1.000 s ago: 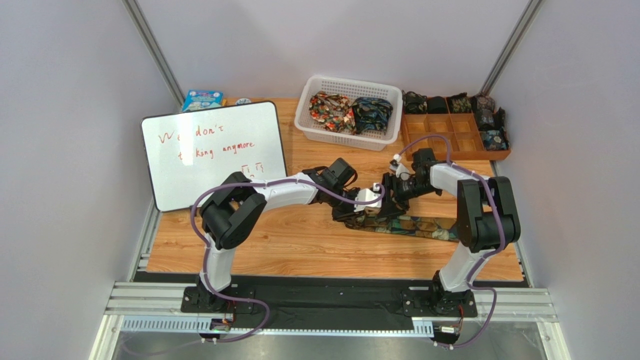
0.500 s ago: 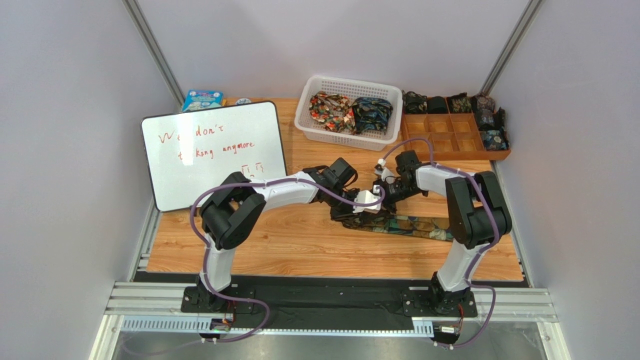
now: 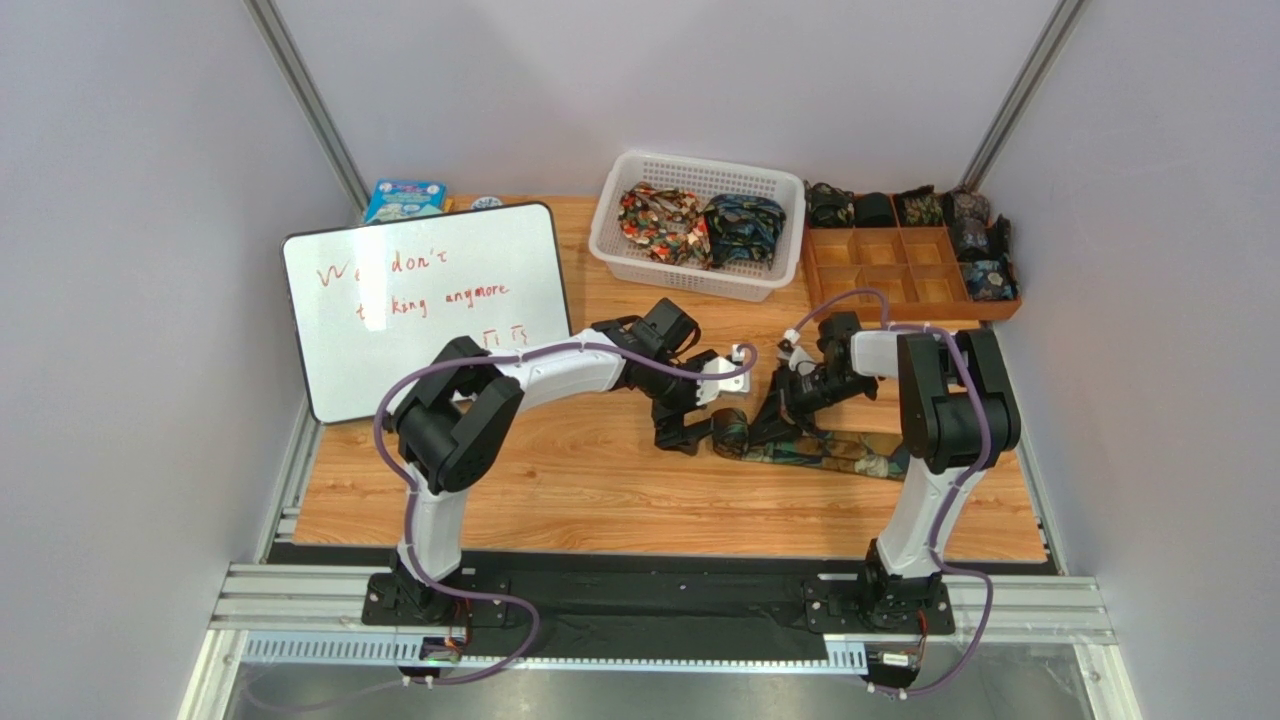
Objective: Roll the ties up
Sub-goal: Roll the tie at the center of the board.
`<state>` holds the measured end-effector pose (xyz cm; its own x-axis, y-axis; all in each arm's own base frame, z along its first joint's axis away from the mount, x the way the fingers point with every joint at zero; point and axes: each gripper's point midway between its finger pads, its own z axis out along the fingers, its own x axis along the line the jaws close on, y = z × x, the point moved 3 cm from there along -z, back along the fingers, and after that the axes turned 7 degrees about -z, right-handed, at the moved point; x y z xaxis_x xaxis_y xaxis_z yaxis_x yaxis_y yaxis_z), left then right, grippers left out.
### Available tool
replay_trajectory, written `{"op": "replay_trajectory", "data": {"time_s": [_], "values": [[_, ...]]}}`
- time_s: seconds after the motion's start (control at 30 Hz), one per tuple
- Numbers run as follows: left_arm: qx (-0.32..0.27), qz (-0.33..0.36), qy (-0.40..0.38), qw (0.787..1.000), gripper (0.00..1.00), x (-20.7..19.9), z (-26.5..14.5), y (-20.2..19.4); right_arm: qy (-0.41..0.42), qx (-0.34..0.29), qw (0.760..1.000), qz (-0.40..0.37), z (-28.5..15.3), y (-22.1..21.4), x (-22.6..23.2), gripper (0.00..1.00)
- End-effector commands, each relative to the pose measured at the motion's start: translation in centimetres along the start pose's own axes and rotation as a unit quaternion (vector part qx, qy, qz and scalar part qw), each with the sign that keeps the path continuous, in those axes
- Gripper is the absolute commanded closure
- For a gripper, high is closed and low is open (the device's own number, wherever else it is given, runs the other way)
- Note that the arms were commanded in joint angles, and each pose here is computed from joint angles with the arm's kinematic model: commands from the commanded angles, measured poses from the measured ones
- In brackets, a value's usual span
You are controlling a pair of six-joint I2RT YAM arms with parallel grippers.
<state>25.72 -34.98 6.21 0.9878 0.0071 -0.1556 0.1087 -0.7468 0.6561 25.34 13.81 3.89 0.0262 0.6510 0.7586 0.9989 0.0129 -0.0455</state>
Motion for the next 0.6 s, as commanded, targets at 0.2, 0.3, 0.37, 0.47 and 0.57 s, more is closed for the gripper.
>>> {"op": "replay_trajectory", "data": {"time_s": [0.2, 0.3, 0.37, 0.47, 0.57], "values": [[-0.101, -0.027, -0.030, 0.994, 0.02, -0.9, 1.3, 5.5, -0.055, -0.005, 0.998, -0.017, 1.2, -0.1, -3.4, 1.00], [-0.089, -0.026, -0.023, 0.995, 0.10, -1.1, 2.3, 5.2, -0.046, -0.014, 0.999, -0.010, 1.9, 0.0, -3.0, 1.00], [-0.076, -0.026, -0.019, 0.997, 0.20, -0.9, 2.7, 4.6, -0.036, -0.018, 0.999, -0.008, 2.4, -0.1, -2.4, 1.00], [-0.042, -0.021, -0.002, 0.999, 0.52, -0.5, 2.7, 3.1, -0.023, -0.022, 0.999, -0.005, 2.4, -0.1, -1.9, 1.00], [-0.021, -0.008, 0.009, 1.000, 0.71, -0.7, 1.9, 1.4, -0.016, -0.023, 1.000, -0.010, 2.1, -0.1, -1.3, 0.98]]}}
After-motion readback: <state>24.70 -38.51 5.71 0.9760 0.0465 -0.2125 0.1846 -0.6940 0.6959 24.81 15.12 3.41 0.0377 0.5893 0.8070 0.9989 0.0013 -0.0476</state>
